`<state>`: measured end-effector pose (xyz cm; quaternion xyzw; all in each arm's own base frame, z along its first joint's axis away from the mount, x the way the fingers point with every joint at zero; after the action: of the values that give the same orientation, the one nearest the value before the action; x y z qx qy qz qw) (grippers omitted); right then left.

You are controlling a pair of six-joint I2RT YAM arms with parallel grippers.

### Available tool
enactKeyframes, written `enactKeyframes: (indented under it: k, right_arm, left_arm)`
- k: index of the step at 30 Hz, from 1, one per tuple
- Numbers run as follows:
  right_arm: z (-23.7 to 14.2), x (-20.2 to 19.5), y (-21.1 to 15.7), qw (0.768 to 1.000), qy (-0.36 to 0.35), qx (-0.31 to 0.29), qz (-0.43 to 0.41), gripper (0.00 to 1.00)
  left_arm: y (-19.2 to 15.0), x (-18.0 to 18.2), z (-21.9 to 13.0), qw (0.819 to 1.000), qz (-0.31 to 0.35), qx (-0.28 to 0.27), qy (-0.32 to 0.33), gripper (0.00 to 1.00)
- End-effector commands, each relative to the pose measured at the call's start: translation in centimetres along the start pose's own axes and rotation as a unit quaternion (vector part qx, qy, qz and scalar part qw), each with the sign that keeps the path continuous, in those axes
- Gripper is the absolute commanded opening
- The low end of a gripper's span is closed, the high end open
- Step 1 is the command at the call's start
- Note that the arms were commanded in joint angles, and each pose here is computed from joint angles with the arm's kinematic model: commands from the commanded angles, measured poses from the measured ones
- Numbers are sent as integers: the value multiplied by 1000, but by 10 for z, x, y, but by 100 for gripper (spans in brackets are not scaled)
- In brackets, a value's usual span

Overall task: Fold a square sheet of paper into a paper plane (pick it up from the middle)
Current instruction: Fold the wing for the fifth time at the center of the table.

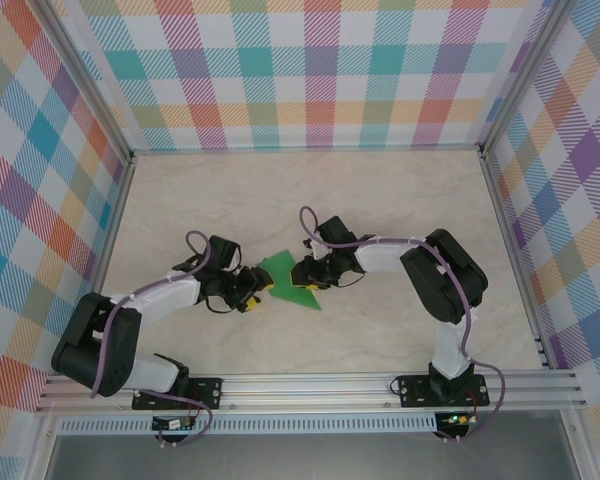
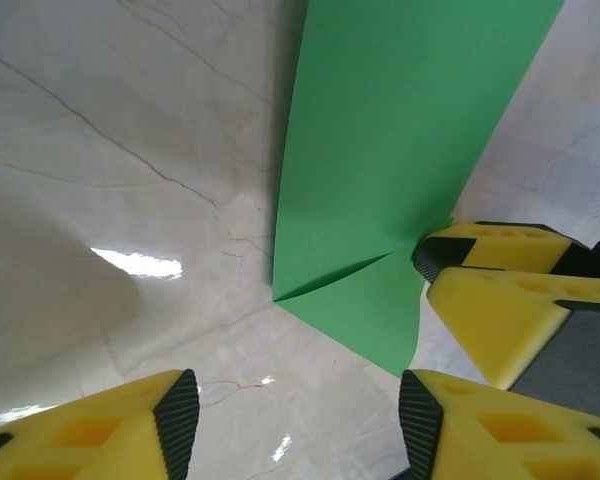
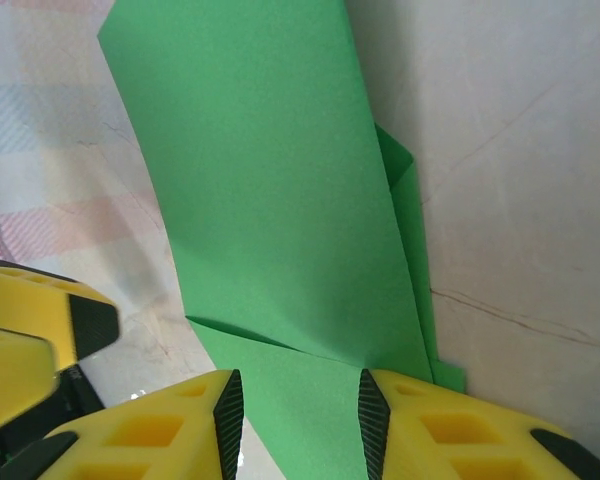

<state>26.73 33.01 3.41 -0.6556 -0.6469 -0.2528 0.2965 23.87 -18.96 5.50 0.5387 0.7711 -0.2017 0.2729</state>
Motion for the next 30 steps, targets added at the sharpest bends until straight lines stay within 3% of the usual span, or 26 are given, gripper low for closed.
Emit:
enactKeyframes:
  k: [1,7,23,30]
  right_arm:
    - [2,-12,-2,999,10,11,28,38]
    - [-1,-14,0,999,27,15,42,38]
    - [-5,-10,1,997,56,22,52,38]
    - [-13,2,2,997,72,18,37,41]
  left_arm:
    - [2,-14,8,1000,3,3,-18,53]
    - [3,-19,20,1000,1,10,-18,44]
    - [11,-29,33,999,7,17,-33,35]
    - [14,-40,32,998,7,10,-63,25]
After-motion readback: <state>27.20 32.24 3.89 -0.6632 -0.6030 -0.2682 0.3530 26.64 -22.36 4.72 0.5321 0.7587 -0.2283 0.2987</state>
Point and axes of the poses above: each hand's point on the last joint's axis, 136 mm out from that joint toward the fingers, its own z axis out along the fingers, its own x axis along the line the jaws close on, y = z × x, the point moved 1 cm from there along -z, back along the fingers, and after that the axes turned 11 degrees about z, right-handed, at the moved point
